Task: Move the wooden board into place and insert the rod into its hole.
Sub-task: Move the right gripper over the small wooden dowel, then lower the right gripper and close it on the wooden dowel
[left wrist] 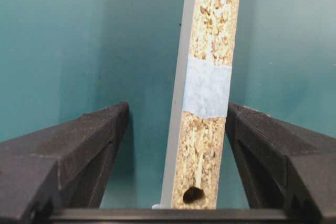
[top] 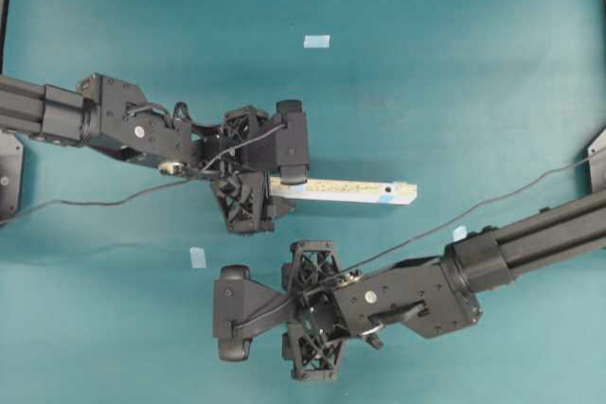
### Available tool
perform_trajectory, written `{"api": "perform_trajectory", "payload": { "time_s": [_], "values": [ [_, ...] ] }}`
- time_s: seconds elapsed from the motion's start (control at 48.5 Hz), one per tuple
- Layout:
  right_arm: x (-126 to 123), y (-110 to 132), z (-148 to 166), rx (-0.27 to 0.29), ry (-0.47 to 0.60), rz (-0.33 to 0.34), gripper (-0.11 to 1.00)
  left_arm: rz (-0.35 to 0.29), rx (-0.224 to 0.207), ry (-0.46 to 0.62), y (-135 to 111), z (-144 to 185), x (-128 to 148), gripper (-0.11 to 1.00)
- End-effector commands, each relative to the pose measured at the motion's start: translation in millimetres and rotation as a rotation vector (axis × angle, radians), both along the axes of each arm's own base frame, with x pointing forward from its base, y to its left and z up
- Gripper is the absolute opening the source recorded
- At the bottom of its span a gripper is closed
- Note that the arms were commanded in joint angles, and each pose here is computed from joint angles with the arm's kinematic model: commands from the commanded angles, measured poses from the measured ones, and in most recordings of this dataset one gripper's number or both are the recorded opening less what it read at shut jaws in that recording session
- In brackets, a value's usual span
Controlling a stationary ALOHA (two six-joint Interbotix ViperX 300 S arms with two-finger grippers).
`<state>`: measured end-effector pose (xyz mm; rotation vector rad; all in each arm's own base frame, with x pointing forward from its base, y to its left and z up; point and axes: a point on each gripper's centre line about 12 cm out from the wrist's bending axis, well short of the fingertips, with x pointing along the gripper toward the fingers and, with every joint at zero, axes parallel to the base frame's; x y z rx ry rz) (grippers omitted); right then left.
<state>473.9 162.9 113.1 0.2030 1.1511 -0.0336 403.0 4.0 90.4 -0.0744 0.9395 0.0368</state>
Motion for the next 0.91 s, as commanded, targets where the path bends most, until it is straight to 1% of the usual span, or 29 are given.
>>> {"api": "perform_trajectory", "payload": {
  "time_s": [0.0,0.083,0.165,0.248,0.33,0.392,0.619,0.887],
  "values": [
    [5.9,6.5,19.5,0.020,-0.050,0.007,0.68,-0.003,0.003,-0.051,-0.5,17.5,4.0,0.82],
    [6.6,6.7,18.6,0.021,-0.051,0.006,0.68,-0.005,0.003,-0.048,-1.1,16.4,3.5,0.82],
    [6.7,7.6,16.8,0.020,-0.048,0.008,0.65,-0.007,0.003,-0.049,-1.7,17.1,3.5,0.82],
    [6.1,8.2,15.1,0.018,-0.042,0.009,0.60,-0.008,0.003,-0.049,-2.4,17.1,3.5,0.82],
    [5.2,10.3,13.4,0.017,-0.038,0.012,0.52,-0.010,0.002,-0.049,-3.6,17.1,3.5,0.82],
    [4.6,11.9,12.6,0.018,-0.036,0.014,0.49,-0.011,0.002,-0.048,-4.2,16.4,3.5,0.82],
    [2.5,17.7,12.6,0.020,-0.036,0.021,0.48,-0.015,0.002,-0.048,-5.5,16.4,3.5,0.82],
    [3.6,19.4,15.0,0.030,-0.040,0.001,0.47,-0.015,0.002,-0.046,-5.5,16.0,3.0,0.82]
  ]
}}
